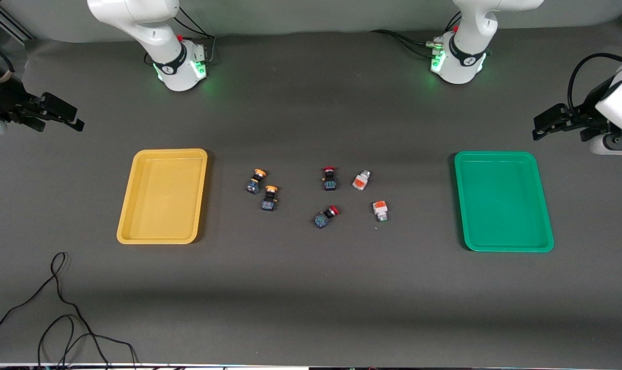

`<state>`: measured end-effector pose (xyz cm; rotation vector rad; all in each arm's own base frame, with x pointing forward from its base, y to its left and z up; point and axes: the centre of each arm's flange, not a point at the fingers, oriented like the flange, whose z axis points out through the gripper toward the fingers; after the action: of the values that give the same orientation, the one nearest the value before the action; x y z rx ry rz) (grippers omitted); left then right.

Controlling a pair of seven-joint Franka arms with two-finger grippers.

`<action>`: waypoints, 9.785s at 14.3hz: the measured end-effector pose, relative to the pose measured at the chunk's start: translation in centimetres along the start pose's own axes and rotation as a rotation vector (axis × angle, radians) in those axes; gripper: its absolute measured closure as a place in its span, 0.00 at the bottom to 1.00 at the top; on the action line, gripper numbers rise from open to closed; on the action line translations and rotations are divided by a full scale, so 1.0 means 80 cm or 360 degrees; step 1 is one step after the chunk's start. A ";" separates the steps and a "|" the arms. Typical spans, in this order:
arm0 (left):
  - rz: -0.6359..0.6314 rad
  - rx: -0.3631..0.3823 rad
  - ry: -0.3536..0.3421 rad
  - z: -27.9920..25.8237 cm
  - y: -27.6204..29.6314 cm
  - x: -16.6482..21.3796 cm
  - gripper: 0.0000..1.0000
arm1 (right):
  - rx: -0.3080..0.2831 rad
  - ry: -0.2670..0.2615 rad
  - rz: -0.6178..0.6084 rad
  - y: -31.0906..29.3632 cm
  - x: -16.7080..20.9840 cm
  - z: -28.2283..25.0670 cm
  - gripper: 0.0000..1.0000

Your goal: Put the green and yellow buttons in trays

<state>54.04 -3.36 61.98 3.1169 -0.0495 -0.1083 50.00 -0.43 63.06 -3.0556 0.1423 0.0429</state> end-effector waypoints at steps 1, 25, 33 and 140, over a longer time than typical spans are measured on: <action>0.0000 0.0001 -0.0001 0.000 0.000 0.000 0.00 | 0.0000 0.0000 0.0000 0.000 0.000 0.000 0.00; 0.0334 0.0053 -0.0087 0.227 0.301 -0.027 0.00 | -0.0145 -0.0220 -0.0107 -0.338 -0.001 0.194 0.00; 0.0528 0.0008 -0.0064 0.288 0.404 -0.054 0.00 | 0.0002 -0.0277 0.0110 -0.308 0.022 0.397 0.00; 0.0125 0.0131 -0.0318 0.533 -0.187 0.119 0.55 | 0.0155 -0.0438 0.0119 -0.049 0.165 0.272 0.59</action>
<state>61.04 10.40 18.48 3.1683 -0.1838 -0.4265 63.02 4.06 41.30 -2.9085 0.2318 0.4442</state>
